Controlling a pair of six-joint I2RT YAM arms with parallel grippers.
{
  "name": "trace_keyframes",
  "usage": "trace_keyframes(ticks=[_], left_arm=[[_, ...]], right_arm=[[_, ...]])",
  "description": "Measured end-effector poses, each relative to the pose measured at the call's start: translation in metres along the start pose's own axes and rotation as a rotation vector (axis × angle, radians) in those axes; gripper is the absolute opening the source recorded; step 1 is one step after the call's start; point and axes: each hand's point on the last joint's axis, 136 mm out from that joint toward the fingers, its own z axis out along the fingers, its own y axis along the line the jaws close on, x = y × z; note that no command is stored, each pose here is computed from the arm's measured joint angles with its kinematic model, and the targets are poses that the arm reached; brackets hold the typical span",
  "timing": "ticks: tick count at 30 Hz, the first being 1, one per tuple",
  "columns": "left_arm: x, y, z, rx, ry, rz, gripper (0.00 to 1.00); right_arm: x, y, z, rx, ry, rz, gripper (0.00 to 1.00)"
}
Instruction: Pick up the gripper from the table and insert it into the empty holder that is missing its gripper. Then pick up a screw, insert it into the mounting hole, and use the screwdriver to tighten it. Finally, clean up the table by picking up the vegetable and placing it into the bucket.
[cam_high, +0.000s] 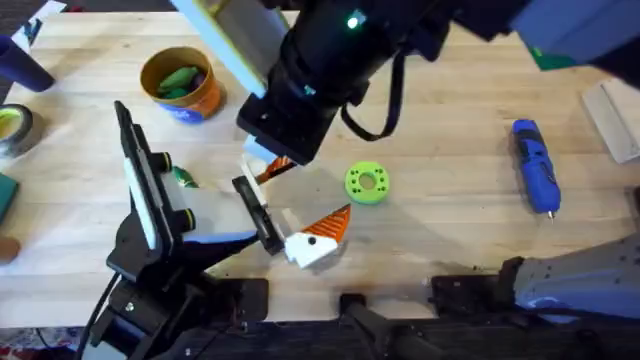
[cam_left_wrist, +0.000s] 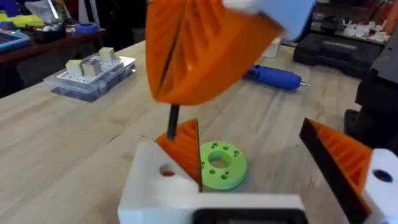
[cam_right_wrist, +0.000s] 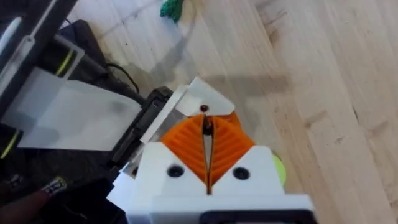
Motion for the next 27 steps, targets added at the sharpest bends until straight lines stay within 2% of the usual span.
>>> trace_keyframes(ticks=[9,27], left_arm=[[0.000,0.000,0.000,0.000,0.000,0.000,0.990],[0.000,0.000,0.000,0.000,0.000,0.000,0.990]], right_arm=[[0.002,-0.001,0.020,0.006,0.051,-0.027,0.007],[0.007,0.000,0.020,0.004,0.071,-0.026,0.007]])
